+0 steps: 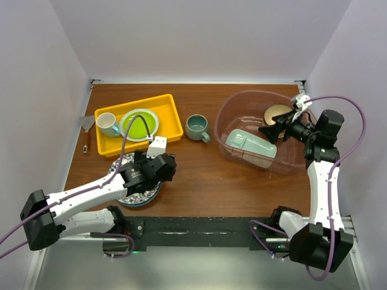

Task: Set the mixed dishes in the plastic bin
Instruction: Pick up the plate at the center of the board.

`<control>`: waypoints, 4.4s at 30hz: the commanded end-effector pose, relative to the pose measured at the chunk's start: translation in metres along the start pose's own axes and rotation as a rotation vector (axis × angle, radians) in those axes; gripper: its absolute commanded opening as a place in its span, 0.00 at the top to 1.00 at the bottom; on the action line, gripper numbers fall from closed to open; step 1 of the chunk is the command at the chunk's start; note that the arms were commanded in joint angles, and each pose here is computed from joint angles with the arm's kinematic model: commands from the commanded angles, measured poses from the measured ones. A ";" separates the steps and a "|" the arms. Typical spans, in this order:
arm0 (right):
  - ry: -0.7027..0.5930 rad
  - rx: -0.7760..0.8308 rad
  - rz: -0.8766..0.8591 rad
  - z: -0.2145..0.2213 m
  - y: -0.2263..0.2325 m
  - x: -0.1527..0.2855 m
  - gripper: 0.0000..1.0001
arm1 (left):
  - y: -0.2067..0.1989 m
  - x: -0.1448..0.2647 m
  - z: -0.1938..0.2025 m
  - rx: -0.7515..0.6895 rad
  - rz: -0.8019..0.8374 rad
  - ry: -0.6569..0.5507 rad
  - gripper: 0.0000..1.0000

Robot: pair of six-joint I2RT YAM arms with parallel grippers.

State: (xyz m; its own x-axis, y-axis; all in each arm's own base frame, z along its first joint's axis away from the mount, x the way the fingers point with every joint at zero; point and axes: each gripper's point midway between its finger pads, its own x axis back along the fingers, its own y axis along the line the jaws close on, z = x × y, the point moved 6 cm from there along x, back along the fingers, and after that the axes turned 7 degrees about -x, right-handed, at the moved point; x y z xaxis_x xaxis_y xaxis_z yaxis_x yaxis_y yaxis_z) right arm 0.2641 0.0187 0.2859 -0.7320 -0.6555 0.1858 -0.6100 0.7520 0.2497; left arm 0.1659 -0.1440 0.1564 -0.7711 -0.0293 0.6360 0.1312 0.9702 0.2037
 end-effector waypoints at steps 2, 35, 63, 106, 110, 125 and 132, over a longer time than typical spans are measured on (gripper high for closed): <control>-0.018 0.039 -0.031 -0.010 0.008 0.004 0.19 | -0.002 -0.003 -0.012 0.122 -0.059 -0.033 0.00; -0.013 0.040 -0.036 -0.010 0.008 0.003 0.19 | -0.056 -0.033 0.040 -0.081 -0.193 0.173 0.25; -0.008 0.043 -0.035 -0.010 0.008 0.004 0.19 | -0.074 -0.007 0.014 -0.049 -0.003 0.125 0.70; -0.001 0.036 -0.037 -0.008 0.006 0.003 0.19 | -0.067 -0.003 0.000 -0.159 -0.144 0.098 0.90; -0.001 0.037 -0.037 -0.008 0.006 0.003 0.19 | -0.062 0.005 -0.011 -0.167 -0.138 0.075 1.00; 0.002 0.031 -0.037 -0.007 0.005 0.002 0.19 | -0.028 0.058 -0.061 -0.207 -0.066 -0.088 1.00; 0.004 0.025 -0.042 -0.006 0.004 0.001 0.19 | -0.028 0.075 -0.077 -0.267 0.100 -0.164 1.00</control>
State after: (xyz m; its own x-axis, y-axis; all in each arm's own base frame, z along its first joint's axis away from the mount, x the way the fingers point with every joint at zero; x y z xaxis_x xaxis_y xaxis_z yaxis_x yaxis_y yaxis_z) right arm 0.2610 0.0206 0.2793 -0.7084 -0.6751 0.2059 -0.6212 0.7348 0.2723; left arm 0.1458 -0.1870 0.2184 -0.7764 0.0056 0.6302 0.2908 0.8904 0.3503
